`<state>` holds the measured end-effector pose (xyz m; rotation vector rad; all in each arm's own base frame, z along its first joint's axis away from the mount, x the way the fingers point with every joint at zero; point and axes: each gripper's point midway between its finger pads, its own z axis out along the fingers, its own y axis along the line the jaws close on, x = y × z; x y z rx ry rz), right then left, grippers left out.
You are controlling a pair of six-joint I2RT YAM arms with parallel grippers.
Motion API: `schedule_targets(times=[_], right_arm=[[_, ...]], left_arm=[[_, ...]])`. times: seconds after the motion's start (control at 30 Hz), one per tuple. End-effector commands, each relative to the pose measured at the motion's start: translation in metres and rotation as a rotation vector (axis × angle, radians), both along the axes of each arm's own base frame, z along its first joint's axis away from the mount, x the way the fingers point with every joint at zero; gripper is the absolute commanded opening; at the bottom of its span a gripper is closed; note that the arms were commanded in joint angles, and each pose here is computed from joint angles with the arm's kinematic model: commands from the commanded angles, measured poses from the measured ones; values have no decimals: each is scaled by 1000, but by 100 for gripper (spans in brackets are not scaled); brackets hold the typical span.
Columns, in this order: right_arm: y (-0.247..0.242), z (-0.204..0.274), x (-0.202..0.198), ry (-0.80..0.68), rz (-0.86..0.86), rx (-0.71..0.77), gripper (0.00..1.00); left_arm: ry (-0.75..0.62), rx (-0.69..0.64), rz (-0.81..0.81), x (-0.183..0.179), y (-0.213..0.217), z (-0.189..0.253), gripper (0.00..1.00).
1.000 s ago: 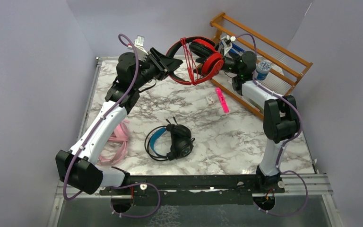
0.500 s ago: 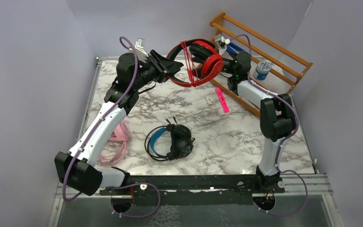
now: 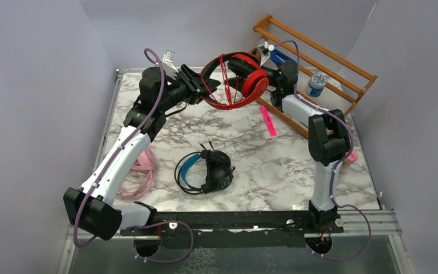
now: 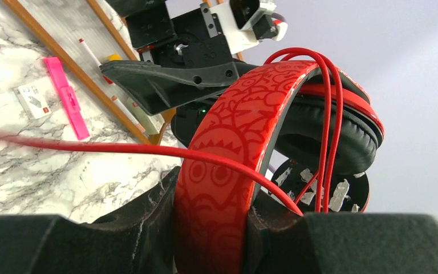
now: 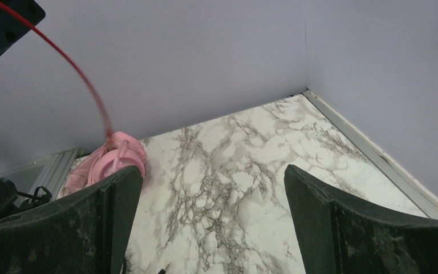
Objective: Wrap the headphones
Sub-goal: Wrap the headphones cable around the headphones.
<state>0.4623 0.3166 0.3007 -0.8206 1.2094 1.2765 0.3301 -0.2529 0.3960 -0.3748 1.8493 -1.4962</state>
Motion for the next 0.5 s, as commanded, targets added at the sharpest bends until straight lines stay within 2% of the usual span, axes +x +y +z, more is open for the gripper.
schedule_targets(times=[0.0,0.2,0.37,0.47], right_arm=[[13,21,-2,-118,-3,32,100],[17,24,-10,-112,26,58,100],[7,8,-25,15,-11,81,98],[1,0,-47,37,10,114,99]], left_arm=[[-40,-53,-43,-18,-1,23,0],[-23,-41,-45,-20,-1,17,0],[-9,-43,-50,-18,-3,15,0],[-9,-44,-57,-17,-4,17,0]])
